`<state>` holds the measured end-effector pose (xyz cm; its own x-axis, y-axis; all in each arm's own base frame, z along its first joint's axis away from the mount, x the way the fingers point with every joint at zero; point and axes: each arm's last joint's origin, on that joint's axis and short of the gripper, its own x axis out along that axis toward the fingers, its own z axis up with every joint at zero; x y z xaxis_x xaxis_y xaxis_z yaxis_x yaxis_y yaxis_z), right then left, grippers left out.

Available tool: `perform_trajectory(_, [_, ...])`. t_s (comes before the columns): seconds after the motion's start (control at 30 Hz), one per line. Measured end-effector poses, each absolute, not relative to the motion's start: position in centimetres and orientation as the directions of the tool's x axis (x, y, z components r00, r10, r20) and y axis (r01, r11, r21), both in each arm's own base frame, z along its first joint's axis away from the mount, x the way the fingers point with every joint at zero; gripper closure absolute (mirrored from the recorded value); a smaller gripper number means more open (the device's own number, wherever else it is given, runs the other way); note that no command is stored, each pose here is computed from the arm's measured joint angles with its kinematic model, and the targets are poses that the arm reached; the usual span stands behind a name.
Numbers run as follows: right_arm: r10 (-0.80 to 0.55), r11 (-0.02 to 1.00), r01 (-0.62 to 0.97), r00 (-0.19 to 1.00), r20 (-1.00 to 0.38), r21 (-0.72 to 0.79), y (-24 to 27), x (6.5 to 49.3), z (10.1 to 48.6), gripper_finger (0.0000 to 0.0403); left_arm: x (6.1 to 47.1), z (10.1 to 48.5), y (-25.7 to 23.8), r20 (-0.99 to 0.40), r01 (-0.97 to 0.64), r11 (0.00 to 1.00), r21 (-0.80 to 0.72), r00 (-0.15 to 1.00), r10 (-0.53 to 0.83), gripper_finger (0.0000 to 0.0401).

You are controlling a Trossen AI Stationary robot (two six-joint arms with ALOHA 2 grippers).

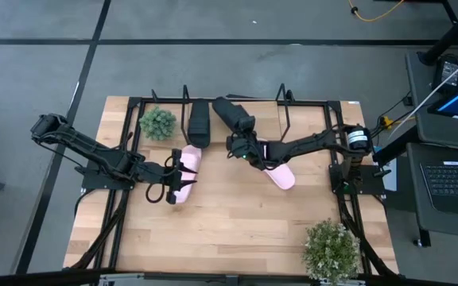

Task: Pick and place slides into the shelf
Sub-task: Put the black slide on the shelf

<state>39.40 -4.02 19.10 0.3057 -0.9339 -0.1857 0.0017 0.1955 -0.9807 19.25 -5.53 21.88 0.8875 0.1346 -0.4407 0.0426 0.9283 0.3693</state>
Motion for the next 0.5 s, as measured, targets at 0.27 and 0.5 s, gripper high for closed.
perform_trajectory(0.27, [-0.916,0.225,-0.016,0.336,-0.217,-0.974,-5.1,39.4,19.0,0.0402,19.2,21.9,-5.5,-0.441,0.042,0.928,0.369,0.888,0.135,0.0277])
perform_trajectory(0.5, [-0.905,0.24,-0.02,0.357,-0.231,-0.971,-5.4,39.5,18.9,0.0402,19.2,21.9,-5.5,-0.441,0.043,0.928,0.369,0.888,0.135,0.0278])
